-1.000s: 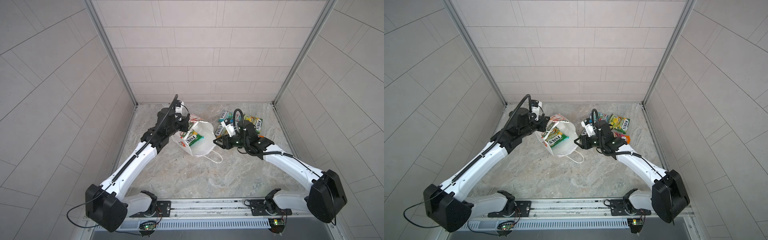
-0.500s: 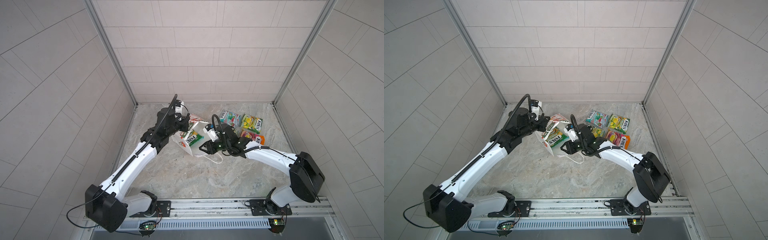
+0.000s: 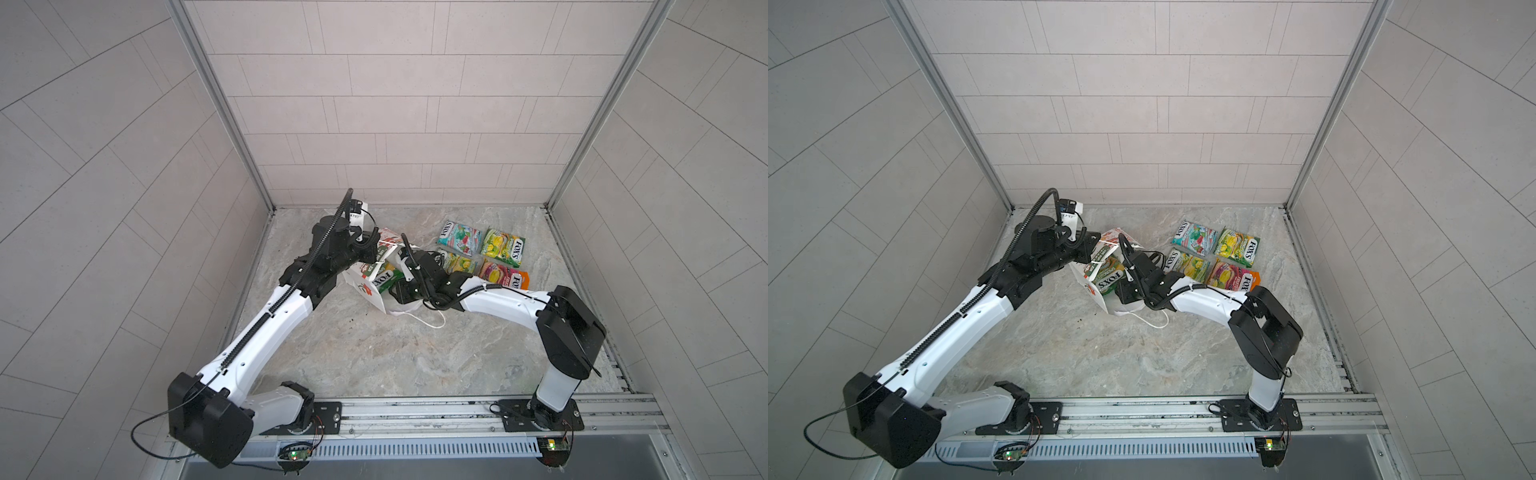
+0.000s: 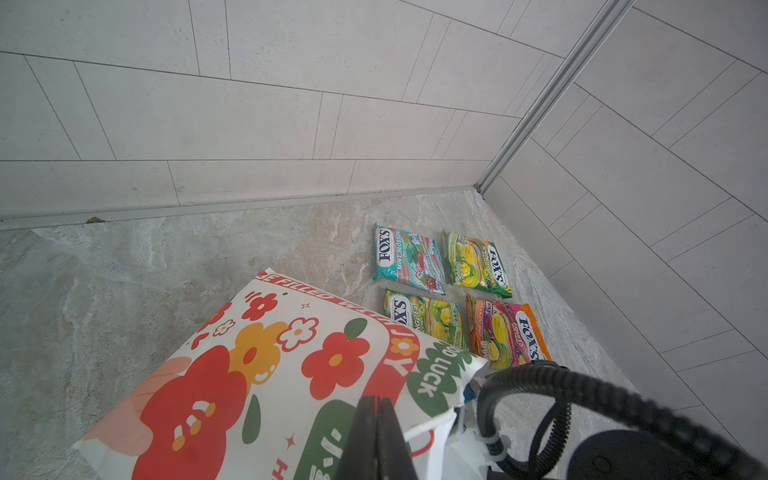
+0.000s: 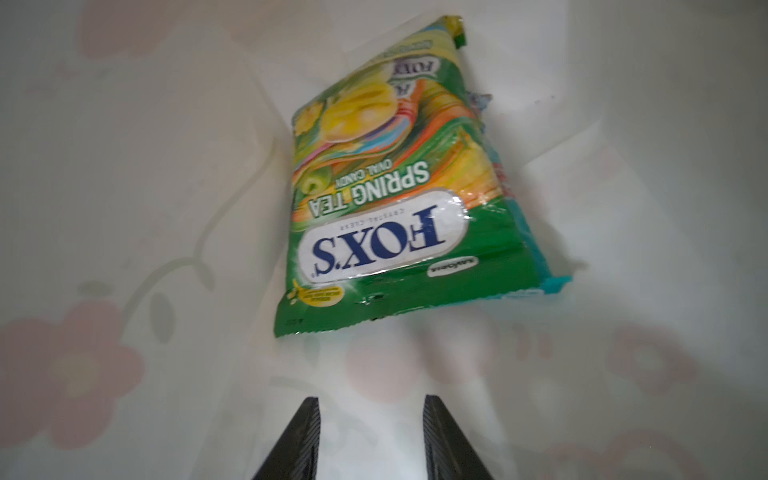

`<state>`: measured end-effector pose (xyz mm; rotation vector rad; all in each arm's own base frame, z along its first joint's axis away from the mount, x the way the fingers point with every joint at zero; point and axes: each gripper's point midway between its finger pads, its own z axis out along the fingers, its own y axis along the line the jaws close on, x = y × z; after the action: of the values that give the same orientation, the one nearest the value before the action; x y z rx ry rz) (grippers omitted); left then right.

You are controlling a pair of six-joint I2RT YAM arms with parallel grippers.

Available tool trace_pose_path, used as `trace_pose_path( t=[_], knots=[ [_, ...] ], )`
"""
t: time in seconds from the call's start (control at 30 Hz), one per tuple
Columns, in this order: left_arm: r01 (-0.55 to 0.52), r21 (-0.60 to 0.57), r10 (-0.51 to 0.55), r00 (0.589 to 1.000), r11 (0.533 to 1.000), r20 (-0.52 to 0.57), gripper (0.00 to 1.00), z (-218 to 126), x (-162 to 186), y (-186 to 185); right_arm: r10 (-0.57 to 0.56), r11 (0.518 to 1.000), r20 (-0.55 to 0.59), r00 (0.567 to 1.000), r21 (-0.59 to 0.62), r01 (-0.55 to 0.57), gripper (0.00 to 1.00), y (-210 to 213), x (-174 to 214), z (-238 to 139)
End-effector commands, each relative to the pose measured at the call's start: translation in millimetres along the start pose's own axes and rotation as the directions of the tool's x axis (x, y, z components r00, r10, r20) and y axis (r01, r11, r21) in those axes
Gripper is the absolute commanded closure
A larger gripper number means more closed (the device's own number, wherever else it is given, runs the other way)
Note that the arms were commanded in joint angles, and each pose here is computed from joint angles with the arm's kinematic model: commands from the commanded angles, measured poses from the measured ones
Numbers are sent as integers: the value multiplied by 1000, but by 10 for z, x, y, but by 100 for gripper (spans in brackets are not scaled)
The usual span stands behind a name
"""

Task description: Take the snacks out of the paper bag

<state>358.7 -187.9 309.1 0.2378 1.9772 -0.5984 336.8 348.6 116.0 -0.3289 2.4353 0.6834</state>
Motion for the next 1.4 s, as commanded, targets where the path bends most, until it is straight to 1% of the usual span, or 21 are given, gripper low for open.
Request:
trace_pose_path(
  t=[0.0,0.13,0.33,0.47,0.6,0.73,1.13,1.37],
  knots=[
    [-12,16,12,999,1000,44,100,-76,-86,-40,119,992,79,990,34,-122,59,-50,-152,55],
    [-14,20,13,999,1000,44,100,-77,-83,-48,153,987,108,982,40,-158,60,-59,-202,125],
    [-14,19,13,999,1000,47,100,-81,-89,-44,158,977,161,974,115,-178,60,-208,-263,146],
    [-14,23,13,999,1000,44,100,-75,-79,-52,137,977,193,972,134,-164,60,-241,-321,137],
    [-12,24,11,999,1000,43,100,-71,-79,-53,100,983,231,968,127,-132,61,-226,-396,115],
    [-12,24,11,999,1000,42,100,-68,-77,-53,67,979,261,963,168,-114,61,-295,-454,122],
    [-13,27,12,999,1000,43,100,-71,-80,-58,57,964,260,964,237,-120,56,-437,-494,249],
    [-13,28,12,999,1000,41,100,-69,-71,-59,82,964,231,969,229,-136,56,-457,-479,318]
  ],
)
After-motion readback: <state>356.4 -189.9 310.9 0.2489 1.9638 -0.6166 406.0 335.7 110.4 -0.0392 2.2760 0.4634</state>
